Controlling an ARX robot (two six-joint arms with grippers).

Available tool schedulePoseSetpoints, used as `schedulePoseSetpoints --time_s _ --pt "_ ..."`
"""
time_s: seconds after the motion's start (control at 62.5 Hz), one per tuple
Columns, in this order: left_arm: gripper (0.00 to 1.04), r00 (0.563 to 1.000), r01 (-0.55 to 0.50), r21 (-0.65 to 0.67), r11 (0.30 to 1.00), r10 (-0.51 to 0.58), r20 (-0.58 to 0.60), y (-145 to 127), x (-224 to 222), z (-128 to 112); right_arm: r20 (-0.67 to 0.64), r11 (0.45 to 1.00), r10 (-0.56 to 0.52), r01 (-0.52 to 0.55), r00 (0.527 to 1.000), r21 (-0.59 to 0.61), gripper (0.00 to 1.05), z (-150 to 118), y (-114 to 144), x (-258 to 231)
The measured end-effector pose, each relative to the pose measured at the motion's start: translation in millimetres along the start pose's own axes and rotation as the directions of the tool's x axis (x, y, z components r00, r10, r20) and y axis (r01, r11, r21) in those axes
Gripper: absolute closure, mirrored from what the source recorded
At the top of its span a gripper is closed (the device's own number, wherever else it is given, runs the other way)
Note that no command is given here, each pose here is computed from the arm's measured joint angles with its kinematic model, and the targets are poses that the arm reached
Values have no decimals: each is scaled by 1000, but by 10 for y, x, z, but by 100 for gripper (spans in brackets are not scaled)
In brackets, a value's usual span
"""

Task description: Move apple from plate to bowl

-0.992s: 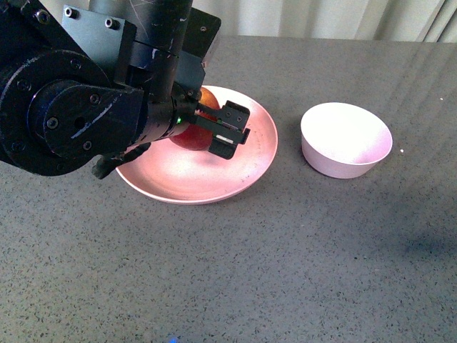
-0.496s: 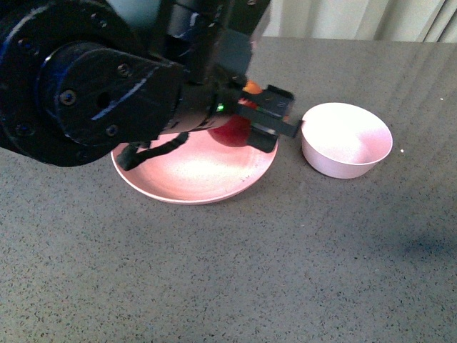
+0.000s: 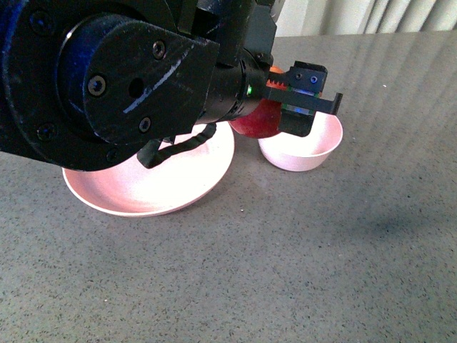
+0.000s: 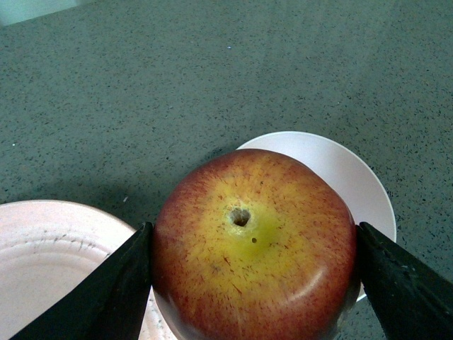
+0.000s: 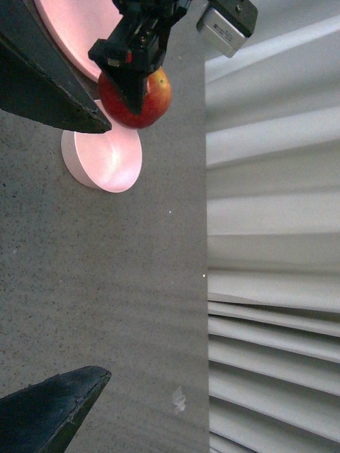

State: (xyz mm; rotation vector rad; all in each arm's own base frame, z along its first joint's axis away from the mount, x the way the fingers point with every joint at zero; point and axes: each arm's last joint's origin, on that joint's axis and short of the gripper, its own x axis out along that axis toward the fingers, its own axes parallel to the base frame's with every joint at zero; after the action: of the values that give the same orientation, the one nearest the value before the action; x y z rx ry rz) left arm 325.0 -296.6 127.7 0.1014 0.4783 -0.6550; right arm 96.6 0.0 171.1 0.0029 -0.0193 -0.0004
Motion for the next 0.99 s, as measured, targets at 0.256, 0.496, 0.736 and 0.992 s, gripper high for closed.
schedulePoseSetpoints --time_s 0.256,0.496,0.736,0.992 --pt "31 999 36 6 999 -36 2 -149 156 36 0 1000 0 0 1000 0 9 0 0 0" --pt "31 999 47 33 998 -47 -1 -182 299 10 0 1000 0 0 1000 0 9 0 0 0" --pt "26 999 50 42 998 -50 -20 -186 361 -45 0 1000 0 0 1000 0 9 0 0 0" --pt "9 998 58 43 997 -57 -17 -191 363 -36 0 1000 0 0 1000 0 9 0 0 0"
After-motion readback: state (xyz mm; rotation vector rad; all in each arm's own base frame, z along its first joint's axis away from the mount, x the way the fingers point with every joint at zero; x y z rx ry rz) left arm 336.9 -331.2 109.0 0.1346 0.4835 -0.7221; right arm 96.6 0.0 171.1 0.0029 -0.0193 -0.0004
